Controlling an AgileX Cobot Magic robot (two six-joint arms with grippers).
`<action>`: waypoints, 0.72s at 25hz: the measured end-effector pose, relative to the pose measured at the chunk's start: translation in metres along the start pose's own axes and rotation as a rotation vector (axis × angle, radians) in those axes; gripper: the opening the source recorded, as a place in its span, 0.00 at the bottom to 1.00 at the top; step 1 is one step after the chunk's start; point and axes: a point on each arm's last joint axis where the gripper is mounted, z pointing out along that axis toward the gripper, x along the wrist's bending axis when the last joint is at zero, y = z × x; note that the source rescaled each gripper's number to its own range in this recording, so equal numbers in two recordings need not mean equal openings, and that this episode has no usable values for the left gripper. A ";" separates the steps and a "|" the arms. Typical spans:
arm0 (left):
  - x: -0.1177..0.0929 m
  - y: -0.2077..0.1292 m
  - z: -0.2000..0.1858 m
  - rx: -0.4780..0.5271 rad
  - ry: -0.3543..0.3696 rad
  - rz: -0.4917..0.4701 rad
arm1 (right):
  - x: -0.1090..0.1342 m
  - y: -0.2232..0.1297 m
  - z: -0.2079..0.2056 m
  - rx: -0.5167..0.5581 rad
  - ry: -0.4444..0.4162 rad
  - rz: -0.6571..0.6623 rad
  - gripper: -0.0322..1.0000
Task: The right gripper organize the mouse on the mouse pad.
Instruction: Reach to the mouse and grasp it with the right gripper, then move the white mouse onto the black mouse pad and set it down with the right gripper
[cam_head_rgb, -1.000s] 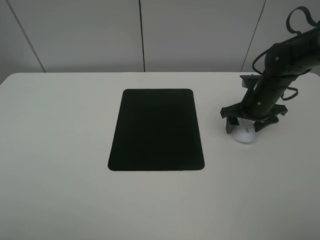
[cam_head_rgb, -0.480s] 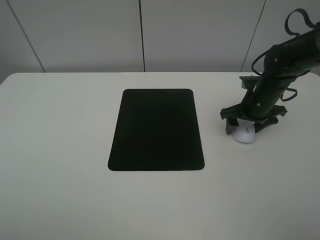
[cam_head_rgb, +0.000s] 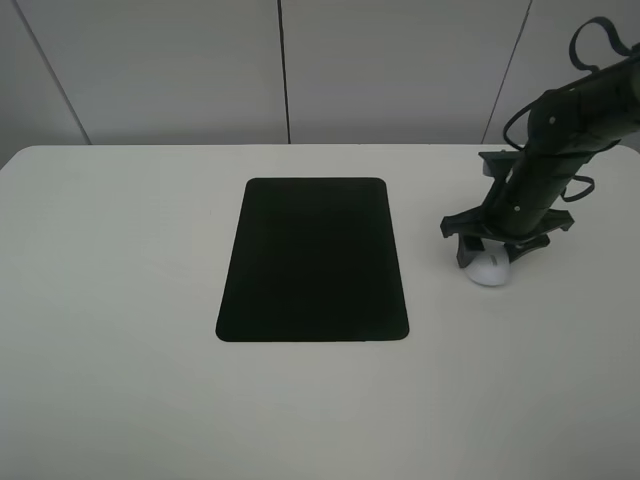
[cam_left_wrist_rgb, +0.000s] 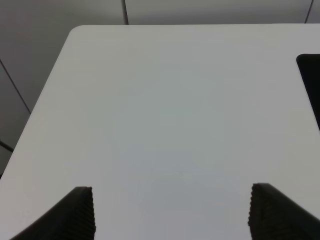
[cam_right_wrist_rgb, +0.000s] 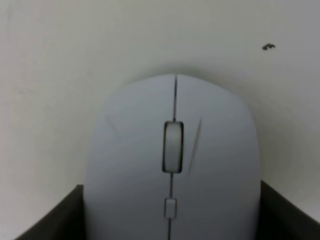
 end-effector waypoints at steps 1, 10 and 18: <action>0.000 0.000 0.000 0.000 0.000 0.000 | 0.000 0.000 0.000 0.000 -0.001 -0.001 0.06; 0.000 0.000 0.000 0.000 0.000 0.000 | 0.000 0.000 0.000 0.000 -0.001 0.001 0.06; 0.000 0.000 0.000 0.000 0.000 0.000 | 0.000 0.000 0.000 0.000 -0.001 0.008 0.06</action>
